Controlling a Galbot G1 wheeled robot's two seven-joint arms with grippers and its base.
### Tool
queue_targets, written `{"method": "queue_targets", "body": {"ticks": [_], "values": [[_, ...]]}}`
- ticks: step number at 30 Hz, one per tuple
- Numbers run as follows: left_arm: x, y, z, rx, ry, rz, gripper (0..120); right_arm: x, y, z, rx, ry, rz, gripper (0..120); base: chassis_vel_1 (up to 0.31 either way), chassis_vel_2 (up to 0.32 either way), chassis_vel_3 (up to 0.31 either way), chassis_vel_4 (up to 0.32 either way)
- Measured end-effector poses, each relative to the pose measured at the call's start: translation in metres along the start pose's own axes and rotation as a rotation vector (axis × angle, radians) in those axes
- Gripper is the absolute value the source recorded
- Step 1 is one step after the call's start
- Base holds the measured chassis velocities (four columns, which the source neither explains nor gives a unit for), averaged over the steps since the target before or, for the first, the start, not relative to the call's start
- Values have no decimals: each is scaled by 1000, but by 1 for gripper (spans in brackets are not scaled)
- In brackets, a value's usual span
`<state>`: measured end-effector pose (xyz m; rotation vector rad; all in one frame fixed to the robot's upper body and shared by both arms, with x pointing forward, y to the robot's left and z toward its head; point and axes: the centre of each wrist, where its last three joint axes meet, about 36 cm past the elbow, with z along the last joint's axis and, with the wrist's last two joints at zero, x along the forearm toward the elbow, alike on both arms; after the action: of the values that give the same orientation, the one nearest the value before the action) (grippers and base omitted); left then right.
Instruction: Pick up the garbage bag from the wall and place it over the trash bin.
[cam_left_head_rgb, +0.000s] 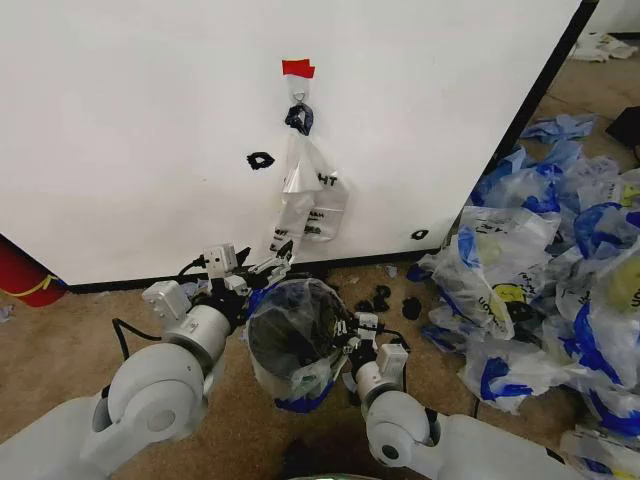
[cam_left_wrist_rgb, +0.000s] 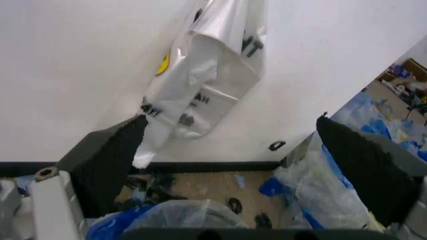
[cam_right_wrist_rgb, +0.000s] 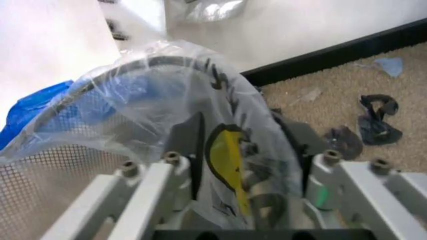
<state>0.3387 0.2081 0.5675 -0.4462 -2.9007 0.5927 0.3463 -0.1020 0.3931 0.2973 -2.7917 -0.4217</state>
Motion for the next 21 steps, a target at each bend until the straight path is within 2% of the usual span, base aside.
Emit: {"method": "queue_targets", "body": {"ticks": [15,18,21], "values": [[-3,3,4,1,-11,-8,100,10,-4,-5,19,-19,-4,90,0,0,0,0],[-3,3,5,5,-15,-8,100,11,-7,-4,25,-19,11,98,0,0,0,0],[-3,2,6,7,-15,-8,100,11,-10,-2,26,-19,23,100,0,0,0,0]]}}
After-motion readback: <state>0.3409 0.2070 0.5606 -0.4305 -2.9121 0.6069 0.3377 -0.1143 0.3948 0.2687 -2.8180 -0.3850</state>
